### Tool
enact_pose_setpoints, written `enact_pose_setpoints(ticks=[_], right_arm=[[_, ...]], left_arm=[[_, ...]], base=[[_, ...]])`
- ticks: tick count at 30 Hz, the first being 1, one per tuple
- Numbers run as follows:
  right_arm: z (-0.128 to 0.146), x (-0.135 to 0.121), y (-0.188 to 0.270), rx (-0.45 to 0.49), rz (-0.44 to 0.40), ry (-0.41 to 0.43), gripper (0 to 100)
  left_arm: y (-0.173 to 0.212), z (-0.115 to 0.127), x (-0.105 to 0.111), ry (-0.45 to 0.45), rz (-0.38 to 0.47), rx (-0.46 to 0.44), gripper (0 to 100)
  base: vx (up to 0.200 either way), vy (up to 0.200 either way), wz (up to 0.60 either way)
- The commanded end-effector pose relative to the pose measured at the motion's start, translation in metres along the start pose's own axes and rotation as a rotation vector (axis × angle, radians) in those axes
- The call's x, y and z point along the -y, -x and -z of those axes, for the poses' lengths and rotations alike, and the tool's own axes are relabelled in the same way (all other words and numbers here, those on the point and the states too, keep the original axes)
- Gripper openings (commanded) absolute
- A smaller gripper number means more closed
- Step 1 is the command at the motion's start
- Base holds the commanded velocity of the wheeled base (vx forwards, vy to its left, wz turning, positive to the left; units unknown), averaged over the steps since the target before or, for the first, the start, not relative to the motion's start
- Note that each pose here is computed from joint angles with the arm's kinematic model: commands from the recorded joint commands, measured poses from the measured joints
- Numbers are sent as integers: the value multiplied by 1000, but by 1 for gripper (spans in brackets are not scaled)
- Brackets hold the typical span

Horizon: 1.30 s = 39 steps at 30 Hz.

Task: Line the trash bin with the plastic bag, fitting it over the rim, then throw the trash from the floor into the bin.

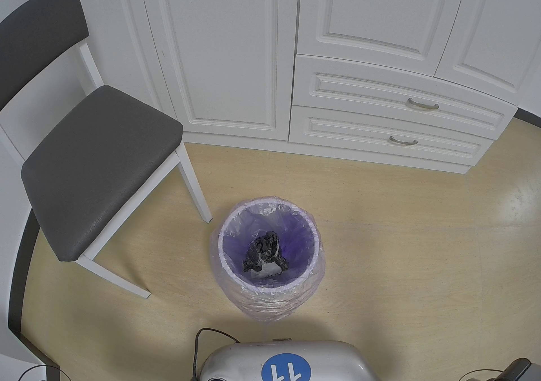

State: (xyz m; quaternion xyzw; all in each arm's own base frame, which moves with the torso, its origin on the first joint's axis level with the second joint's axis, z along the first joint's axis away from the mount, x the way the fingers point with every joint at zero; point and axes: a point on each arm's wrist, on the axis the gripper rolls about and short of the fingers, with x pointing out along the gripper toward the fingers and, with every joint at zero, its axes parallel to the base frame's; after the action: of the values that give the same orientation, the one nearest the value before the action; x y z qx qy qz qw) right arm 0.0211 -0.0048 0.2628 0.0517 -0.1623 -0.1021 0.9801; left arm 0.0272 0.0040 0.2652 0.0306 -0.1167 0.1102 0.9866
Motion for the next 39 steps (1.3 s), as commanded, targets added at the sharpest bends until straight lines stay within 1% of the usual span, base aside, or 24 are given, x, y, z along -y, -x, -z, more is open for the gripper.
enact_pose_setpoints(ticks=[1,6,8,12,13,15,19,23,25,30,34,37,39], right_arm=[[1,20,62,120,78,-13,100],[9,29,92,129,75,-19,100],[14,32,105,127,83,-14,100],[20,32,118,134,121,2,100],[23,33,122,142,117,1,100],[26,32,125,140,83,4,100],[24,32,126,150,65,-2,100],[25,32,126,150,60,-6,100],[24,32,126,152,59,-25,100],[27,31,125,144,54,-49,100],[27,30,124,144,20,-47,100],[26,30,124,159,3,-45,100],[28,29,122,186,-7,-46,100]], left_arm=[[48,-18,-17,23,-55,82,100],[75,-20,-26,19,-52,63,100],[86,-22,-29,19,-54,65,100],[109,-17,-35,14,-61,62,100],[118,-13,-36,10,-68,56,100],[132,-6,-38,3,-74,41,100],[149,4,-42,-1,-73,24,100],[156,12,-40,0,-97,6,100],[161,17,-39,-6,-106,-3,100],[163,29,-37,-10,-108,-32,100],[161,32,-36,47,-102,-37,100],[159,34,-35,65,-91,-45,100],[155,39,-33,103,-67,-51,100]], base=[[0,0,0],[0,0,0],[0,0,0],[0,0,0],[0,0,0],[0,0,0],[0,0,0],[0,0,0],[0,0,0],[0,0,0],[0,0,0],[0,0,0],[0,0,0]])
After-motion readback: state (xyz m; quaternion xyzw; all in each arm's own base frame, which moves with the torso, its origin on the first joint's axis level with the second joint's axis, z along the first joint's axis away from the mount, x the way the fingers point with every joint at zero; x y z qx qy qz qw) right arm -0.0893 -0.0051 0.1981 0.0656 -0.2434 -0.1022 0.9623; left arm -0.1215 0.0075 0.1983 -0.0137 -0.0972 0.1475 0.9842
